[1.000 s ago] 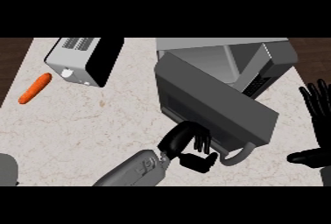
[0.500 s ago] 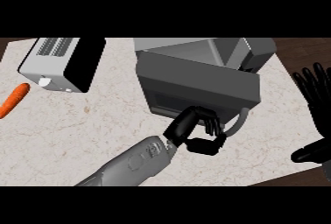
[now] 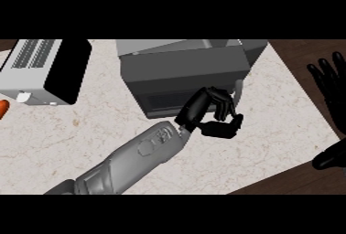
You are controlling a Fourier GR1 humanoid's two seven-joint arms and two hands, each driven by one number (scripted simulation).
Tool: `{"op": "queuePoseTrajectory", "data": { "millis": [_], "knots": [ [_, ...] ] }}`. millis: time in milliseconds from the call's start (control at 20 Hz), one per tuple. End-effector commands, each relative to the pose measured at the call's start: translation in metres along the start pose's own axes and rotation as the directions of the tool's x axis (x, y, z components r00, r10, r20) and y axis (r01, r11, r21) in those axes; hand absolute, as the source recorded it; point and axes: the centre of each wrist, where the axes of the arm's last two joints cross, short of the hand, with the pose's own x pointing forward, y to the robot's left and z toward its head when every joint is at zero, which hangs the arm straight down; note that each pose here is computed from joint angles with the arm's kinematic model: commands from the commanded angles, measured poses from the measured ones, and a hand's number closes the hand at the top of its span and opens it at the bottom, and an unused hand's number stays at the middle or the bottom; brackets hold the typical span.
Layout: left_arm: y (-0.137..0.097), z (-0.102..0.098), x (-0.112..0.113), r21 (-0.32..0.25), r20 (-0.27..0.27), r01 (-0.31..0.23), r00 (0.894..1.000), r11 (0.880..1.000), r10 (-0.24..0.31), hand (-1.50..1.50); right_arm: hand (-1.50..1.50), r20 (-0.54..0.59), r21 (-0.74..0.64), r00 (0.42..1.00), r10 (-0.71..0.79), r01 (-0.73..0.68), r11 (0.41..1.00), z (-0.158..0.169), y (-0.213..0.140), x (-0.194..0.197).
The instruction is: Pick up the milk, place it into the microwave and close the microwave
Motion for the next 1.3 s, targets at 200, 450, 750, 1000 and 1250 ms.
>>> {"op": "queuePoseTrajectory", "data": {
  "millis": [200, 450, 750, 1000, 1250],
  "knots": [
    [0.014, -0.028, 0.020, 0.059, 0.039, 0.012, 0.999, 0.998, -0.014, 1.50, -1.50, 0.013, 0.093, 1.000, -0.022, 0.020, 0.995, -0.022, -0.002, 0.014],
    [0.023, -0.044, 0.033, 0.099, 0.048, 0.006, 0.999, 0.995, -0.010, 1.50, -1.50, 0.020, 0.110, 1.000, -0.021, 0.019, 0.994, -0.029, -0.006, 0.022],
    [0.029, -0.052, 0.039, 0.151, 0.057, 0.010, 0.998, 0.988, -0.019, 1.50, -1.50, 0.011, 0.136, 1.000, -0.022, 0.020, 0.990, -0.036, -0.011, 0.030],
    [0.027, -0.051, 0.038, 0.173, 0.059, 0.010, 0.998, 0.985, -0.020, 1.50, -1.50, 0.024, 0.143, 1.000, -0.011, 0.007, 0.990, -0.043, -0.016, 0.039],
    [0.025, -0.051, 0.040, 0.193, 0.069, 0.008, 0.997, 0.981, -0.022, 1.50, -1.50, 0.024, 0.140, 1.000, 0.019, -0.022, 0.990, -0.049, -0.026, 0.052]
  ]
}}
